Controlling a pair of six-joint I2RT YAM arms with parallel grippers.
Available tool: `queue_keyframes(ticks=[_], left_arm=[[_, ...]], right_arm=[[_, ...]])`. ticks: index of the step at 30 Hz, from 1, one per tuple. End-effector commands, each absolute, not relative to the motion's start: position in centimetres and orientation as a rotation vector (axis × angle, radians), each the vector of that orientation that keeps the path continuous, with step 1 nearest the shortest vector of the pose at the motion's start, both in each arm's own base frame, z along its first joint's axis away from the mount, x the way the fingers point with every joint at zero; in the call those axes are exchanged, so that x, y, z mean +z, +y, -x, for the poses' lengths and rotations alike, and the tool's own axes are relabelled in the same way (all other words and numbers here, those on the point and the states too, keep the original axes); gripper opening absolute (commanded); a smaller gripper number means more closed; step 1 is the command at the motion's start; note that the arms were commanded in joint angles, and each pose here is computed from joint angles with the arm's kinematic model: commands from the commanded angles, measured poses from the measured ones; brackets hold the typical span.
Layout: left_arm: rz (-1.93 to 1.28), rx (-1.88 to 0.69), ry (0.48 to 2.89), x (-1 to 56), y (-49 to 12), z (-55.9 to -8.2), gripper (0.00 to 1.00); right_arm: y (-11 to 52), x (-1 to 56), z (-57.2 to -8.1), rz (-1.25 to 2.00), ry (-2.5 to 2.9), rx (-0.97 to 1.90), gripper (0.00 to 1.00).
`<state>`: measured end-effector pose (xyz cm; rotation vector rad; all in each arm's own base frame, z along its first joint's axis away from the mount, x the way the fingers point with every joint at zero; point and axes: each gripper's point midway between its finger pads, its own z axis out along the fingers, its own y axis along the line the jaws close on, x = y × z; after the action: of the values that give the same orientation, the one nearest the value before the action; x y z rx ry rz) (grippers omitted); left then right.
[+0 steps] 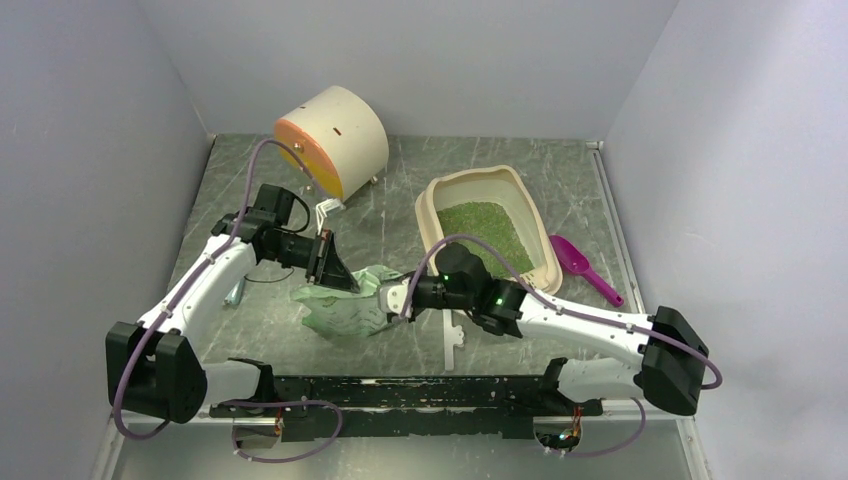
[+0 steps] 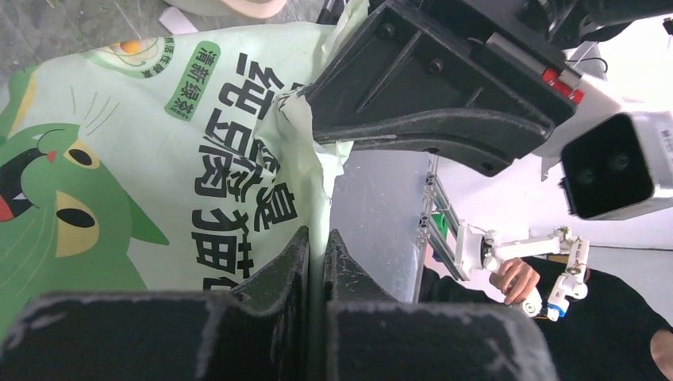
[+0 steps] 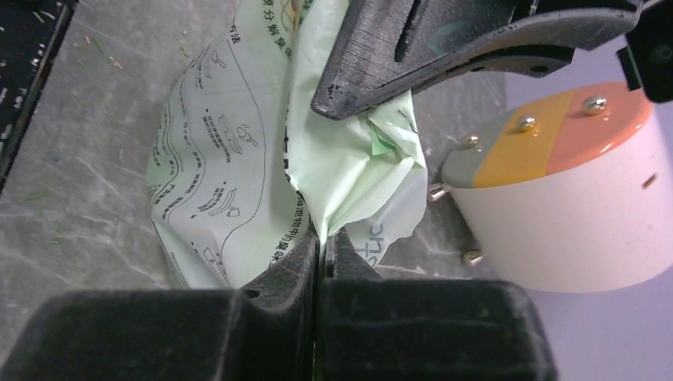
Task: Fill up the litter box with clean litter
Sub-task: Close the cat litter bag at the center of the board.
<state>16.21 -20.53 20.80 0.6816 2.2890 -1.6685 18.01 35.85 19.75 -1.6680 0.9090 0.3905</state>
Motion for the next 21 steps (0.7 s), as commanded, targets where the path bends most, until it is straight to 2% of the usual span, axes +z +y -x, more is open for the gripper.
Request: queue_keyframes(ticks=[1, 3, 4, 5, 6, 7, 8, 10, 13, 17, 21], left_arm=[[-0.616, -1.612, 2.395, 19.6, -19.4, -15.7, 0.17], [-0.621, -1.501, 2.422, 19.3, -18.7, -16.7, 0.41], [-0.633, -1.430, 2.420, 19.6, -18.4, -17.4, 0.75], [-0.660, -1.365, 2.391, 20.3, -18.2, -18.3, 0.80], [-0.701, -1.359, 2.325, 21.6, -18.5, -18.8, 0.66], [-0.727, -1.356, 2.256, 22.8, -18.8, -19.5, 0.59], [-0.731, -1.350, 2.215, 23.8, -19.1, -20.2, 0.61], [-0.756, -1.334, 2.178, 24.5, -19.2, -21.0, 0.83], [-0.825, -1.411, 2.139, 24.5, -20.2, -20.6, 0.85], [-0.984, -1.397, 2.212, 22.2, -22.6, -18.8, 0.88], [-1.060, -1.358, 2.284, 19.9, -23.8, -17.7, 0.86]], right_arm=[[35.2, 21.2, -20.2, 1.607, 1.051, 0.455, 0.00], [35.2, 21.6, -19.9, 1.597, 1.076, 0.536, 0.00], [35.3, 21.9, -20.0, 1.580, 1.089, 0.565, 0.00], [35.3, 22.2, -19.9, 1.567, 1.099, 0.595, 0.00], [35.4, 22.2, -20.0, 1.558, 1.111, 0.609, 0.00], [35.4, 22.1, -20.1, 1.556, 1.115, 0.610, 0.00], [35.4, 21.9, -20.0, 1.560, 1.113, 0.613, 0.00], [35.2, 22.0, -20.2, 1.541, 1.108, 0.598, 0.00], [34.8, 22.7, -20.4, 1.493, 1.089, 0.566, 0.03], [34.3, 23.7, -20.9, 1.437, 1.082, 0.531, 0.09], [34.3, 23.4, -21.1, 1.439, 1.110, 0.530, 0.10]])
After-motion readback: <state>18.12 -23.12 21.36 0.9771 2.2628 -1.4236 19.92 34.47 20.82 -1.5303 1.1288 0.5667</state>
